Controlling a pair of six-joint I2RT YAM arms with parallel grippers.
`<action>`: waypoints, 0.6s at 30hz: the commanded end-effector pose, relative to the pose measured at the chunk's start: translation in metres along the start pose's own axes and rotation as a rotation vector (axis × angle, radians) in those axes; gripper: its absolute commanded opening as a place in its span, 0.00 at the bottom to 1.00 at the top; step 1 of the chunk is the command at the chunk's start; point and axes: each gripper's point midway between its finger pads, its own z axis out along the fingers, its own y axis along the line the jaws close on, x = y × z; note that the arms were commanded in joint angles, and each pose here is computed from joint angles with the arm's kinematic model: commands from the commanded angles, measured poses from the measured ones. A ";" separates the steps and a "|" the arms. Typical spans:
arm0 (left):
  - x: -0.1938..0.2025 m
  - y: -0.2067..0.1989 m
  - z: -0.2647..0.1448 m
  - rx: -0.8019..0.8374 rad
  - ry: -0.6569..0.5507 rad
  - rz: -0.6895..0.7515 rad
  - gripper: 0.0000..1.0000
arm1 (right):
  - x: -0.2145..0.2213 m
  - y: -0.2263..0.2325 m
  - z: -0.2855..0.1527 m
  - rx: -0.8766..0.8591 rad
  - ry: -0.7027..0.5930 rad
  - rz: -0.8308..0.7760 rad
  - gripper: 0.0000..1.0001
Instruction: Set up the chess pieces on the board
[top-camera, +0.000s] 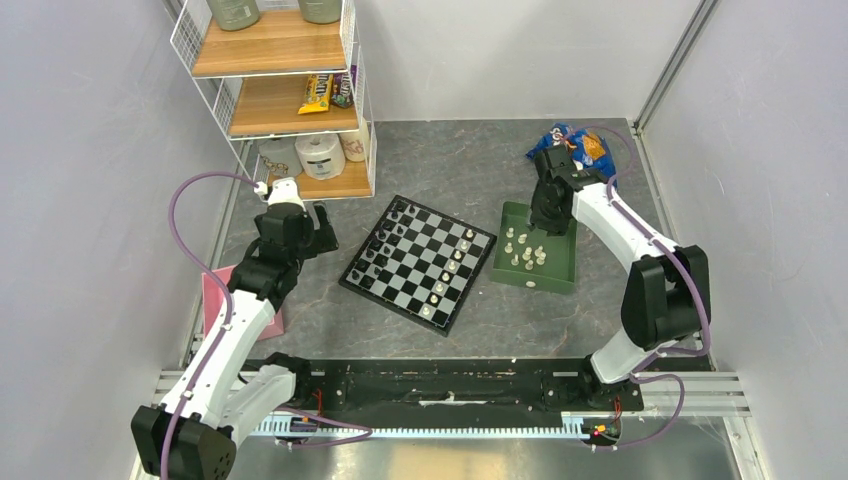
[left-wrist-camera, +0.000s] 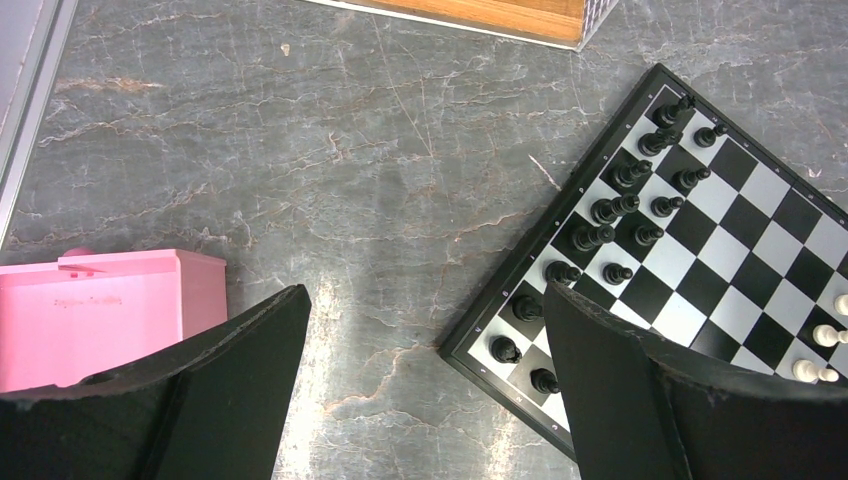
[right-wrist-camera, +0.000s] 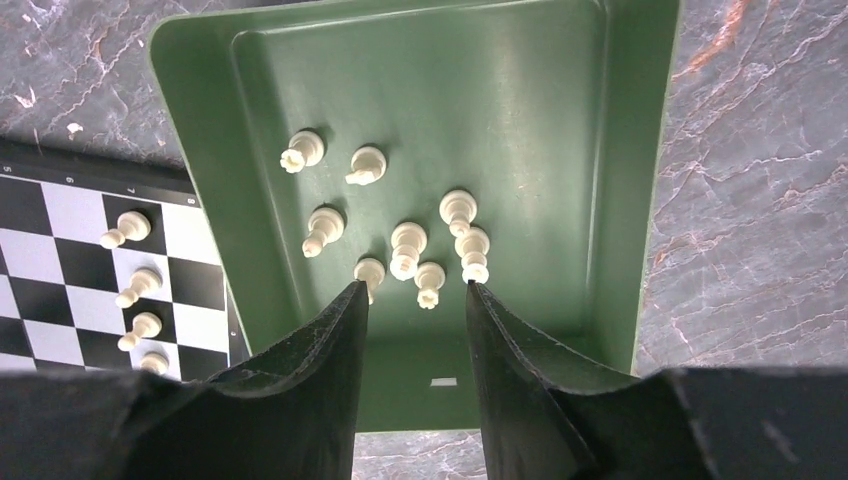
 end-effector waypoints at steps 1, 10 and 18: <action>-0.006 -0.002 0.002 0.005 -0.016 -0.002 0.94 | -0.002 0.016 -0.002 -0.085 0.010 -0.026 0.48; -0.005 0.000 0.003 -0.006 -0.013 0.001 0.94 | -0.012 0.036 0.015 -0.135 0.035 -0.071 0.43; -0.006 0.000 0.003 -0.009 -0.014 0.004 0.94 | -0.024 0.052 0.030 -0.167 0.043 -0.130 0.39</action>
